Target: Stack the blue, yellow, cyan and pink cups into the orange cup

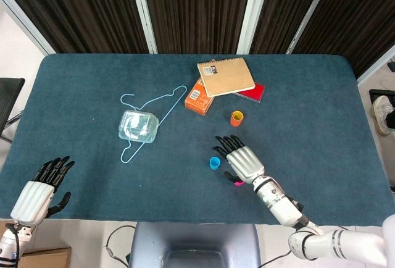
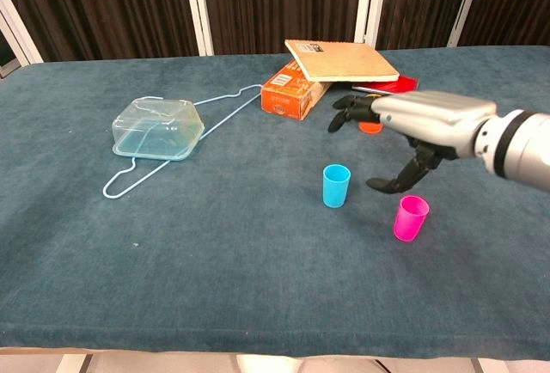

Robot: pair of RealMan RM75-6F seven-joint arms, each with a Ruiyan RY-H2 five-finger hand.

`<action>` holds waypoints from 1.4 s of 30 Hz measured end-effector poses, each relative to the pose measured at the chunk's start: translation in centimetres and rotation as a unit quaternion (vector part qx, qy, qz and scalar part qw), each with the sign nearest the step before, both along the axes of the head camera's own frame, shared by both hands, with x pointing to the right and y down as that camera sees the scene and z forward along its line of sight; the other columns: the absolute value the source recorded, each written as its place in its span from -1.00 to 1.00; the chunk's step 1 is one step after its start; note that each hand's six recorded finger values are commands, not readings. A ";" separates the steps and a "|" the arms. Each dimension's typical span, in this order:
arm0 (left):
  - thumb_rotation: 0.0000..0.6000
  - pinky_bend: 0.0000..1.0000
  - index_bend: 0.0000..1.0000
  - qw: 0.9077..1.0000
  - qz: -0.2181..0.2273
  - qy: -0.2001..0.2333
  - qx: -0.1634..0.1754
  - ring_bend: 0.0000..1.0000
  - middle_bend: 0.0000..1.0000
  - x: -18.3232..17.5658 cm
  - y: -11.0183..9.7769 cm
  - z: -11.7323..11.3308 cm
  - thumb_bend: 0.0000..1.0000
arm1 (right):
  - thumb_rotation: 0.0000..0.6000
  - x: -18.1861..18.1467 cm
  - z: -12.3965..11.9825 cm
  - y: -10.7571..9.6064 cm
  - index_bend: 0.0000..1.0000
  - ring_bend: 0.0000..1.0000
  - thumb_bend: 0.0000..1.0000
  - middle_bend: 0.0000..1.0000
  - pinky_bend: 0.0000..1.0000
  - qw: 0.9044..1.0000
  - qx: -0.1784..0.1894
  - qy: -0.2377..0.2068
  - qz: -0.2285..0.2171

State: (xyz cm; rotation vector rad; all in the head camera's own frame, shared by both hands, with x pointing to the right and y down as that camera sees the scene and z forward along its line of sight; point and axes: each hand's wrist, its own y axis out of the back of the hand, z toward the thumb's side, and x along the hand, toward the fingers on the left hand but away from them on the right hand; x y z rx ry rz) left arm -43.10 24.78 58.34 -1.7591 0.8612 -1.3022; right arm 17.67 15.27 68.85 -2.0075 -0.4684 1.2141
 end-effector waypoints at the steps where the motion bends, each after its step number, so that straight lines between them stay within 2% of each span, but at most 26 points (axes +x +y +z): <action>1: 1.00 -0.77 -1.00 1.000 0.000 0.000 0.000 -0.92 -0.97 0.0 0.0 0.0 -0.14 | 1.00 -0.2 0.4 0.1 -0.37 -1.00 -0.09 -1.00 -1.00 1.000 -0.002 0.001 0.001; 10: 1.00 -0.77 -1.00 1.000 -0.004 0.001 0.002 -0.92 -0.97 -0.3 -0.2 -0.1 -0.14 | 1.00 -2.0 3.4 0.0 -0.15 -1.00 -0.09 -1.00 -1.00 1.000 -0.008 0.022 0.006; 19: 1.00 -0.77 -1.00 1.000 -0.005 0.003 0.002 -0.92 -0.97 -0.3 -0.2 -0.2 -0.14 | 1.00 -2.6 3.9 -0.3 0.10 -1.00 -0.06 -0.94 -0.99 1.000 -0.006 0.024 0.017; 26: 1.00 -0.77 -1.00 1.000 -0.006 0.003 0.003 -0.92 -0.97 -0.4 -0.2 -0.3 -0.14 | 1.00 -2.8 3.7 -1.2 0.28 -1.00 0.02 -0.81 -0.86 0.999 0.007 0.012 0.043; 29: 1.00 -0.77 -1.00 1.000 -0.006 0.004 0.003 -0.92 -0.97 -0.4 -0.2 -0.3 -0.14 | 1.00 -2.6 3.2 -2.5 0.29 -1.00 0.03 -0.80 -0.85 0.998 0.025 0.006 0.062; 35: 1.00 -0.77 -1.00 1.000 -0.005 0.002 0.003 -0.92 -0.97 -0.4 -0.1 -0.3 -0.14 | 1.00 -1.1 1.7 -8.1 0.30 -1.00 0.04 -0.79 -0.85 0.986 0.109 0.008 0.124; 39: 1.00 -0.77 -1.00 1.000 -0.003 0.000 -0.001 -0.92 -0.97 -0.3 -0.1 0.0 -0.14 | 1.00 1.0 1.6 -12.1 0.29 -1.00 0.04 -0.79 -0.85 0.973 0.152 0.043 0.168; 42: 1.00 -0.77 -1.00 1.000 -0.002 -0.001 -0.003 -0.92 -0.97 -0.2 -0.2 0.2 -0.14 | 1.00 2.5 2.1 -13.9 0.29 -1.00 0.04 -0.79 -0.85 0.965 0.157 0.071 0.196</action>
